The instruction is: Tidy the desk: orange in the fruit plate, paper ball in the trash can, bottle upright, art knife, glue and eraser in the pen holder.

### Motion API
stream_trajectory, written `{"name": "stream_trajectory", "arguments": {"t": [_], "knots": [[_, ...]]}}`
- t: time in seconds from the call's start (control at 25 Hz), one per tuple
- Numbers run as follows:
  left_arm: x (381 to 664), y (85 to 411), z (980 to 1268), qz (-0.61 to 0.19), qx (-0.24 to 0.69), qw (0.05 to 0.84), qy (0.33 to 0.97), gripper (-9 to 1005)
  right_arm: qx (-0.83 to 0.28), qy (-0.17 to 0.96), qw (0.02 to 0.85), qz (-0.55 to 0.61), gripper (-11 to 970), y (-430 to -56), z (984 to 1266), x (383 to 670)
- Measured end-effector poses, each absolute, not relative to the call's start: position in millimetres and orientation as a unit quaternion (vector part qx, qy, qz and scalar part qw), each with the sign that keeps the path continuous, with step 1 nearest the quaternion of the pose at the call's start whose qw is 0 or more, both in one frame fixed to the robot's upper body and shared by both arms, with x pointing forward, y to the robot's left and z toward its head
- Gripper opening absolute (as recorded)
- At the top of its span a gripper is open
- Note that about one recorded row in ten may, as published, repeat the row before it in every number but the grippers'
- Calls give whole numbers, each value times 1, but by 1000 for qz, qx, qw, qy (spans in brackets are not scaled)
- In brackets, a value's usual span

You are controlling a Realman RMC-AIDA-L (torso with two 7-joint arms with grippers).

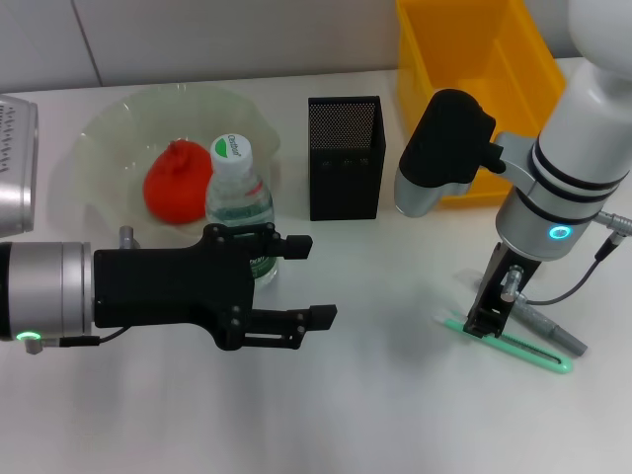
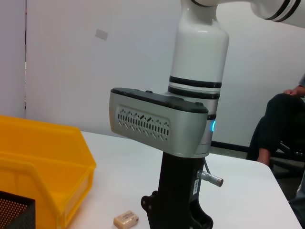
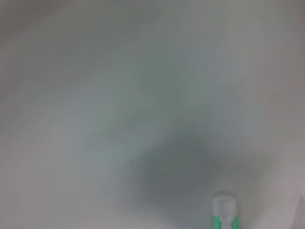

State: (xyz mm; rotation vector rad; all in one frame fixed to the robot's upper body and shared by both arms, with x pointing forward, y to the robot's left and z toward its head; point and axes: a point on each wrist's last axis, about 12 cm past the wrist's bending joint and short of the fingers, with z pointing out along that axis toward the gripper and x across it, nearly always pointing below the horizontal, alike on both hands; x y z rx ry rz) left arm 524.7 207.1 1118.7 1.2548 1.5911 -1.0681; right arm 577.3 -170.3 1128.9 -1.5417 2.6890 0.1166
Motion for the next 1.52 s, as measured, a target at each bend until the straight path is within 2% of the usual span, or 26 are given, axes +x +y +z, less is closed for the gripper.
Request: {"name": "stream_trajectory", "arguments": {"t": [0.2, 0.56, 0.92, 1.52], "knots": [[525, 207, 1119, -425, 499, 413, 633, 800, -498, 866, 20, 35, 92, -169, 1128, 577], [524, 208, 1118, -425, 498, 413, 633, 800, -492, 869, 40, 35, 91, -170, 1135, 578], [524, 208, 1118, -425, 498, 413, 633, 799, -466, 876, 119, 37, 90, -182, 1165, 582], [524, 208, 1118, -426, 497, 412, 634, 799, -429, 874, 224, 33, 90, -202, 1195, 589]]}}
